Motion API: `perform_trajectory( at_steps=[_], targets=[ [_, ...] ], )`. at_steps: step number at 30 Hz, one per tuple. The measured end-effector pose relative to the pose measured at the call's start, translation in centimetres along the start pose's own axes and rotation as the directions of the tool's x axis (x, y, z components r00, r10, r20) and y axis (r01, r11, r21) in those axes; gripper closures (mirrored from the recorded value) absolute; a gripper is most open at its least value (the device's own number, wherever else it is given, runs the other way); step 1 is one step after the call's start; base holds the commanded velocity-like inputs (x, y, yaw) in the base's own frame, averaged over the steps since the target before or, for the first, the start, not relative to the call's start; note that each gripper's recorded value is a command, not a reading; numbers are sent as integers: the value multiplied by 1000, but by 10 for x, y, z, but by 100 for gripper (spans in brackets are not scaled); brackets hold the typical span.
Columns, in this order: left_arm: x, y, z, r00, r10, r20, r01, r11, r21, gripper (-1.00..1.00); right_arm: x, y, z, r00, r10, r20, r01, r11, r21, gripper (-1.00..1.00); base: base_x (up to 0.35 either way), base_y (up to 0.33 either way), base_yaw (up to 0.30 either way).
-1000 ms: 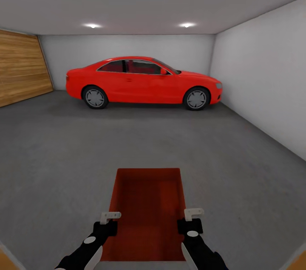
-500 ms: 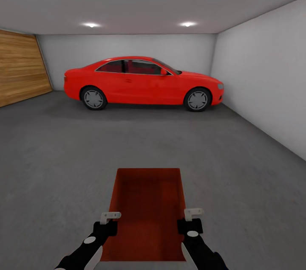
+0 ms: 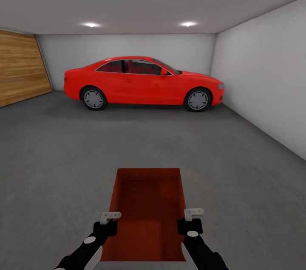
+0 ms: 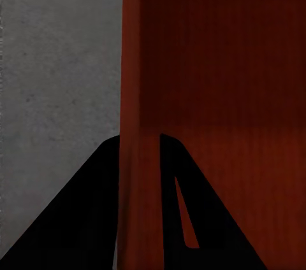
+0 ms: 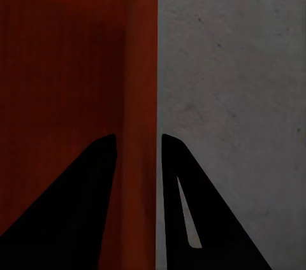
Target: Move the two storage containers from the living room to the garage. In the garage, place one container on the floor and stack the other container on top of it (either order is fine).
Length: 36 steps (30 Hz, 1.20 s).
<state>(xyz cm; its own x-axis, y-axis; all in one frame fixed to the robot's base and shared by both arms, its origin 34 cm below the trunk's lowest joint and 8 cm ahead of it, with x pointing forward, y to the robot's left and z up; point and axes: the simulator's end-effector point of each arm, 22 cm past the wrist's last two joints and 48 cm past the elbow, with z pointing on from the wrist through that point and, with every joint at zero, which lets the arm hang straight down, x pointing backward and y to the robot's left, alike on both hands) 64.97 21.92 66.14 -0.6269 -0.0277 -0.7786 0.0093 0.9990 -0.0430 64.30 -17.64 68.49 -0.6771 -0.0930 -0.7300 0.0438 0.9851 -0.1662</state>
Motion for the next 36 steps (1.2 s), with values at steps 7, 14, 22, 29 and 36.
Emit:
perform_trajectory(
  at_steps=[7, 14, 22, 29, 36],
  targets=[
    [0, 0, 0, 1000, 0, 0, 0, 1000, 0, 100, 0, 0, 0, 1000, 0, 0, 0, 1000, 0, 100, 115, 26, 0],
    [0, 0, 0, 1000, 0, 0, 0, 1000, 0, 100, 0, 0, 0, 1000, 0, 1, 0, 1000, 0, 100, 309, 73, 0],
    [0, 0, 0, 1000, 0, 1, 0, 1000, 0, 100, 0, 0, 0, 1000, 0, 1, 0, 1000, 0, 100, 337, 75, 0],
    [0, 0, 0, 1000, 0, 0, 0, 1000, 0, 100, 0, 0, 0, 1000, 0, 1, 0, 1000, 0, 100, 340, 16, 0],
    [0, 0, 0, 1000, 0, 1, 0, 1000, 0, 100, 0, 0, -1, 1000, 0, 1, 0, 1000, 0, 100, 340, 2, 0]
  ],
)
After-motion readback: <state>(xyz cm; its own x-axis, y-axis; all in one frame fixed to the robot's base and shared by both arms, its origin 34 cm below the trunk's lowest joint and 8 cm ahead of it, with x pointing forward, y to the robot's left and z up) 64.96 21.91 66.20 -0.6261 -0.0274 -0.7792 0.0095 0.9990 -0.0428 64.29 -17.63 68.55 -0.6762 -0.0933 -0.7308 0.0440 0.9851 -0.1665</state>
